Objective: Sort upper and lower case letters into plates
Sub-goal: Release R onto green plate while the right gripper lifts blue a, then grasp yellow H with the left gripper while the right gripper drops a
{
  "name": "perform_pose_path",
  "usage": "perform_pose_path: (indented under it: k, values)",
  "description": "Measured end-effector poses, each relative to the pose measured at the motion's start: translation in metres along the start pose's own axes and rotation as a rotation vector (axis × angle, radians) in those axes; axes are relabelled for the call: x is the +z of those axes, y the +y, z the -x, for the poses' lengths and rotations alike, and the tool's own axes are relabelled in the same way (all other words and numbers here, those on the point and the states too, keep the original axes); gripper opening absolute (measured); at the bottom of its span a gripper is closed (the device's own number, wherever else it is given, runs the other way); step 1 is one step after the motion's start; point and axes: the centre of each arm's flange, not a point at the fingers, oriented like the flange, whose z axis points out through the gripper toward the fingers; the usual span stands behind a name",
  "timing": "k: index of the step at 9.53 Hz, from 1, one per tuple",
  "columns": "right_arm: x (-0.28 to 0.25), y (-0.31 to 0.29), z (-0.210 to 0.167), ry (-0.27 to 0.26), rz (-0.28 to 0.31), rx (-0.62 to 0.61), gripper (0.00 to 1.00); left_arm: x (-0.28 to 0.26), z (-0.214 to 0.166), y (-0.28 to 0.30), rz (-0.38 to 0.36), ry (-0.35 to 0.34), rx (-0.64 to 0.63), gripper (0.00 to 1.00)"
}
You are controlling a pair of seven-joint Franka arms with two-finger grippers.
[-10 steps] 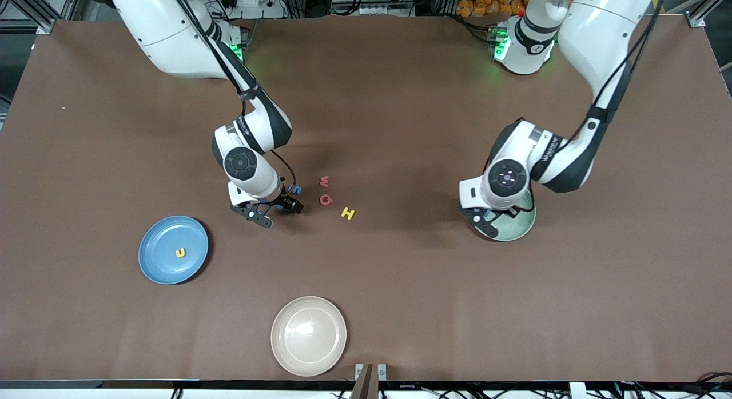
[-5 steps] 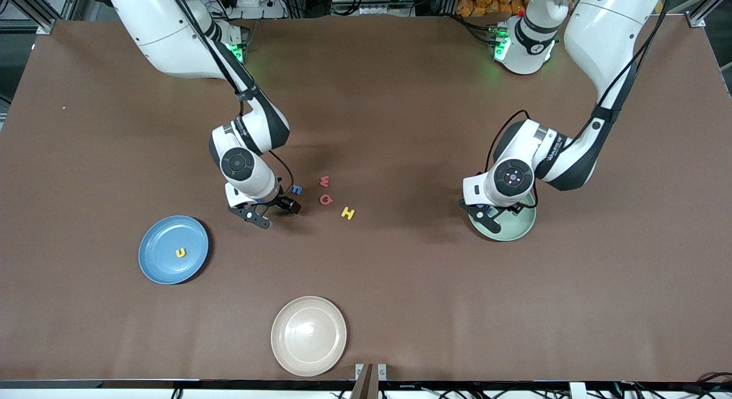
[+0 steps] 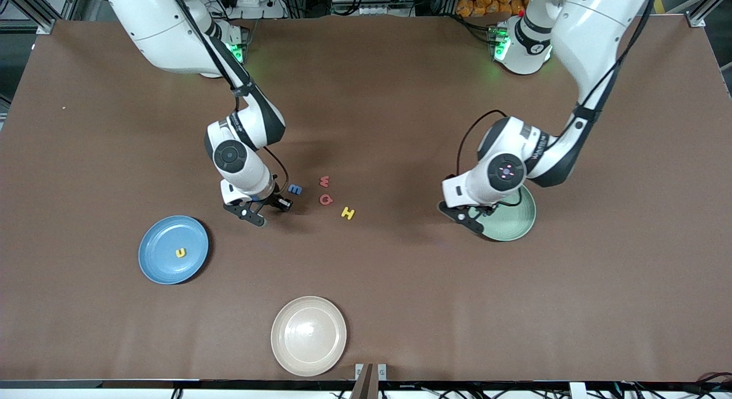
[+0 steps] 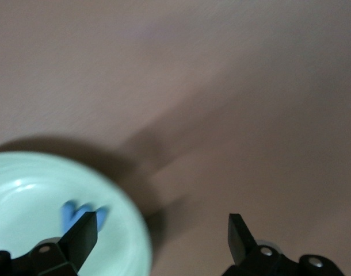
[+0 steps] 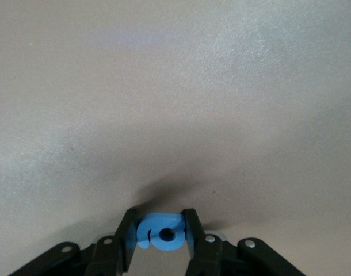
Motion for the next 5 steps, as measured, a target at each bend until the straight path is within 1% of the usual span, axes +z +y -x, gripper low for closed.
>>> perform_pose_path:
  k: [3,5]
  values:
    - [-0.003,0.0,0.0,0.008,-0.008,-0.02,0.38,0.01,-0.036,0.083,0.028,0.129,-0.048,1.0]
    - [-0.023,-0.003,-0.015,0.043,-0.042,-0.064,0.37,0.014,-0.059,0.137,0.068,0.223,-0.102,1.0]
